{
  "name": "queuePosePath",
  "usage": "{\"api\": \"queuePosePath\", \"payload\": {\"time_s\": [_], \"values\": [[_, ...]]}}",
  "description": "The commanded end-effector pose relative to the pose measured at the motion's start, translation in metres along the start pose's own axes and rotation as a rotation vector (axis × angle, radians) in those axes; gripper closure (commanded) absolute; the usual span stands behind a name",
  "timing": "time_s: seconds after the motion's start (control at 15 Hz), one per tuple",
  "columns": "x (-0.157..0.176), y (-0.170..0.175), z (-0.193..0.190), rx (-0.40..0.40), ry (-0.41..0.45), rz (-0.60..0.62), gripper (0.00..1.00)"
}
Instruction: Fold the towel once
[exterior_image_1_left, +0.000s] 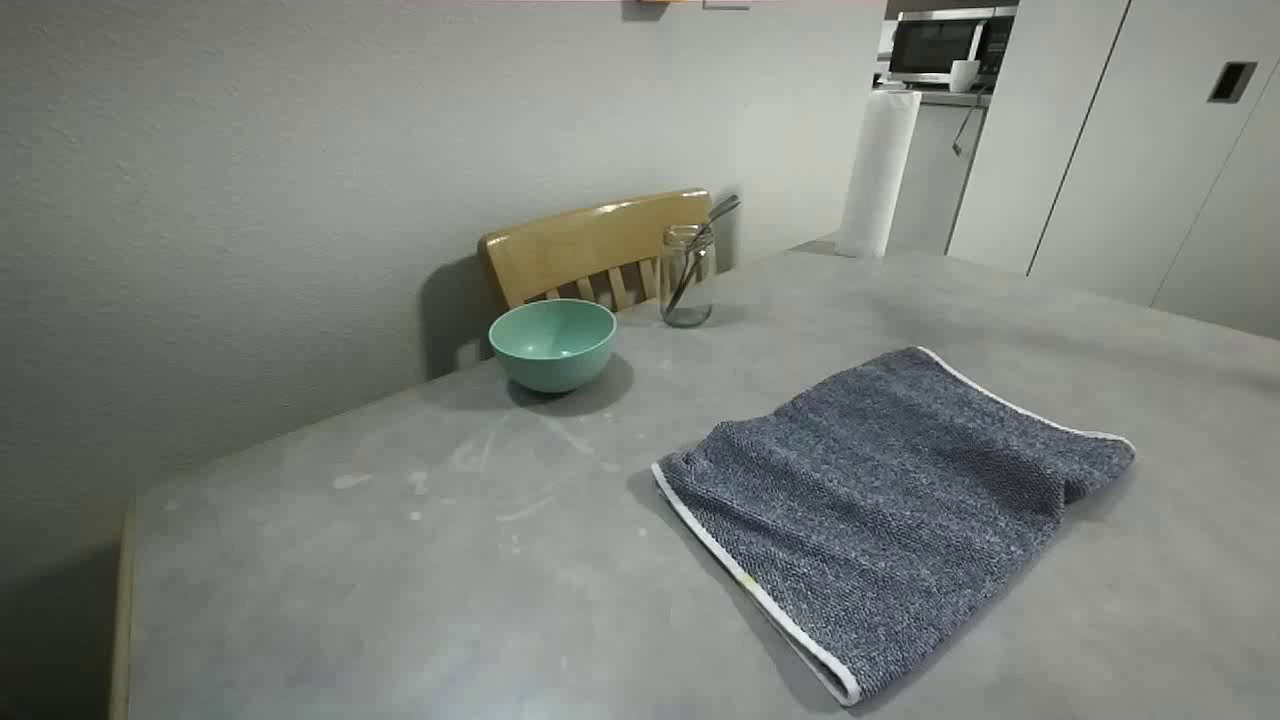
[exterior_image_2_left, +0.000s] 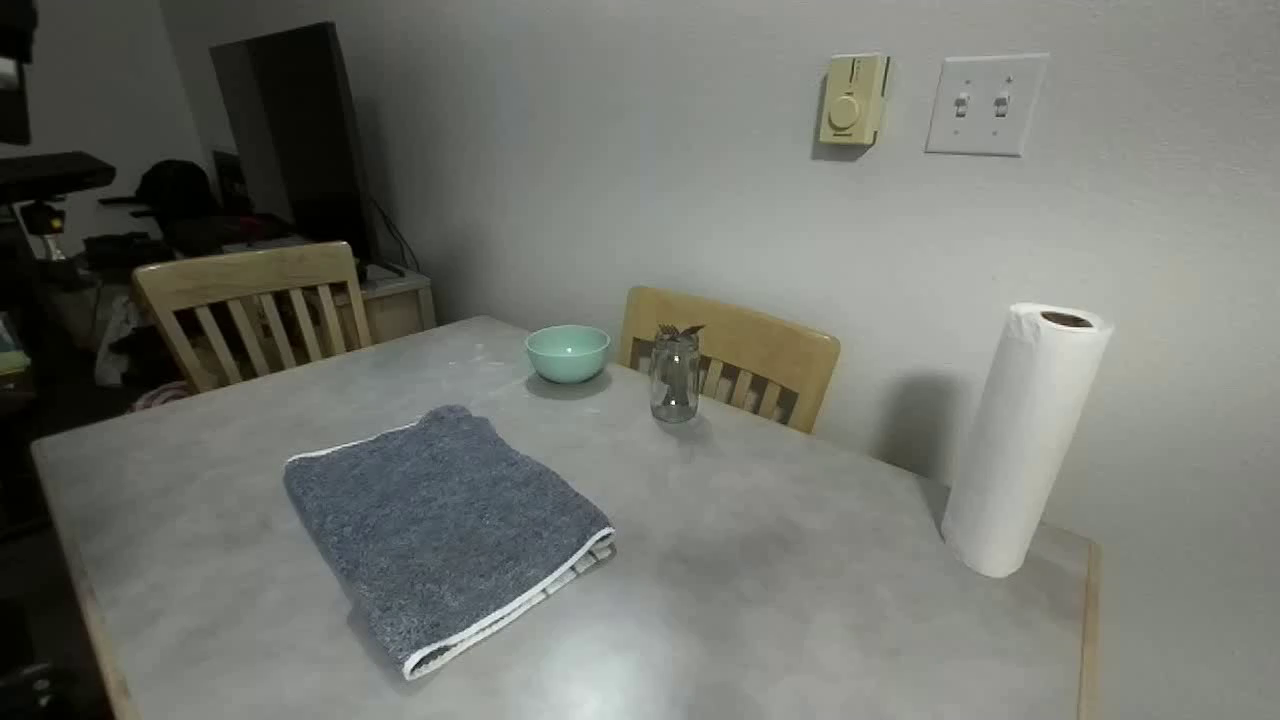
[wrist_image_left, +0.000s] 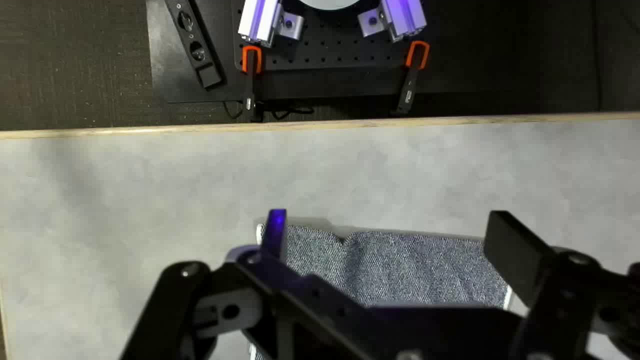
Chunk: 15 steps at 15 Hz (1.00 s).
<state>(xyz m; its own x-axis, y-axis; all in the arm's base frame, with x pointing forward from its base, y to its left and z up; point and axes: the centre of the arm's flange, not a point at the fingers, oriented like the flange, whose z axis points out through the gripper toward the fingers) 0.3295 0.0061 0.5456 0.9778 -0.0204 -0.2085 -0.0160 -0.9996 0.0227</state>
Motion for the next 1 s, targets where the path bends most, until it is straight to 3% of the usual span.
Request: {"api": "queuePosePath", "payload": {"time_s": [0.0,0.53,0.93], "values": [[0.000,0.000,0.000,0.000,0.000,0.000,0.00],[0.002,0.000,0.000,0.003,-0.001,-0.006,0.00],[0.024,-0.004,0.007,-0.008,-0.046,-0.032,0.00]]}}
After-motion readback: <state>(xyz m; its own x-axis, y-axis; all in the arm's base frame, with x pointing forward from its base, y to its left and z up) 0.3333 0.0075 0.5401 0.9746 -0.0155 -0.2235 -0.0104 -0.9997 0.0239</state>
